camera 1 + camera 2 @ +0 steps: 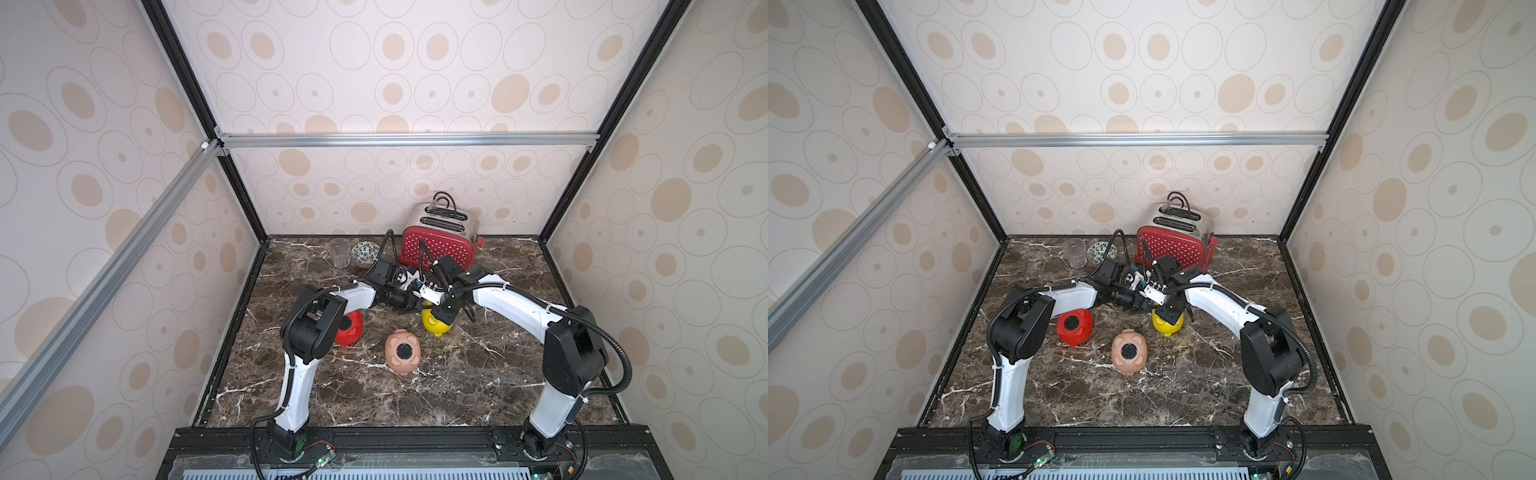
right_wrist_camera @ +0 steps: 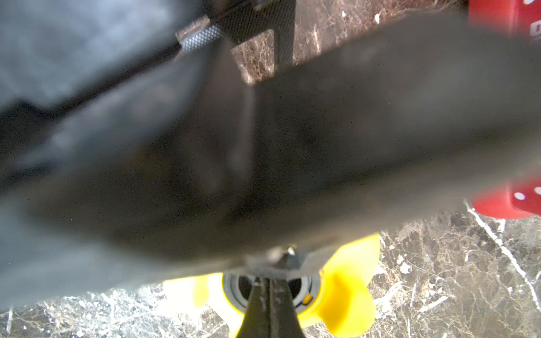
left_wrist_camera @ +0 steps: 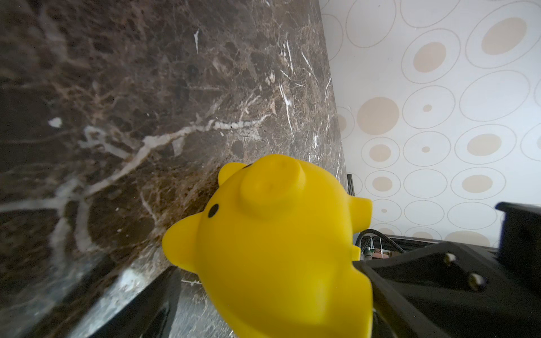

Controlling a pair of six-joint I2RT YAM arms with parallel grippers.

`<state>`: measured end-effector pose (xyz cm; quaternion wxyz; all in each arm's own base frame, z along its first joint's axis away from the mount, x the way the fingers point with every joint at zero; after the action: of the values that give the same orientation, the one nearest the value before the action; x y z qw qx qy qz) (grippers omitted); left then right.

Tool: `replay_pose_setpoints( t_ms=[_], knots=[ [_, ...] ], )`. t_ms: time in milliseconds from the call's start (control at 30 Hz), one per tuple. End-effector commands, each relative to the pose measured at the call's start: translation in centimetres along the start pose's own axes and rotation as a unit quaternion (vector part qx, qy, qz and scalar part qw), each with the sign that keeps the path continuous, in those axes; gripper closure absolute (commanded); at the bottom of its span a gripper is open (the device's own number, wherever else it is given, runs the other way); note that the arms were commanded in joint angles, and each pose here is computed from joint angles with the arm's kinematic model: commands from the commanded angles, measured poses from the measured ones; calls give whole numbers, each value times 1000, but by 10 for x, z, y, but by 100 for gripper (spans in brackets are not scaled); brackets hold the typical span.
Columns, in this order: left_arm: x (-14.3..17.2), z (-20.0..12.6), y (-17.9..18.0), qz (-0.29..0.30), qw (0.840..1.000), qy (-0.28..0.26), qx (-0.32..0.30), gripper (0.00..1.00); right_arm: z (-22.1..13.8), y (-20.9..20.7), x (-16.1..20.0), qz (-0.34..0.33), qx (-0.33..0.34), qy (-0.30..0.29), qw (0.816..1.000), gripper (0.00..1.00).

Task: Close piggy banks
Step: Screw the knob on the piggy bank.

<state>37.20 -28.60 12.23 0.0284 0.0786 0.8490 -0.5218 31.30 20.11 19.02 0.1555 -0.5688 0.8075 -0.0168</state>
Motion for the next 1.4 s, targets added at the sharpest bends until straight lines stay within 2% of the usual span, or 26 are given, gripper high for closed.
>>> replay_pose_setpoints(
  t_ms=[0,933,1367],
  knots=[
    [-4,4,2,3,1000,-3,-1,7,4,6,7,10,-22,9,1000,100],
    [-5,5,2,2,1000,-4,0,7,2,-8,6,134,1,-2,991,100],
    [-4,5,2,2,1000,-4,0,7,1,-12,7,214,18,7,977,100]
  ],
)
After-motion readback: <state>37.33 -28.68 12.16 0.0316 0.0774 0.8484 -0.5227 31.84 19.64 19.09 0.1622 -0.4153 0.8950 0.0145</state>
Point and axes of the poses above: each gripper's point midway between its finger pads, its own z axis out along the fingers, its own y axis along the line the jaws close on, x = y × z, the point moved 9 cm from there along -z, back along the fingers, and after that the axes turned 12 degrees about -z, right-handed, at the moved point
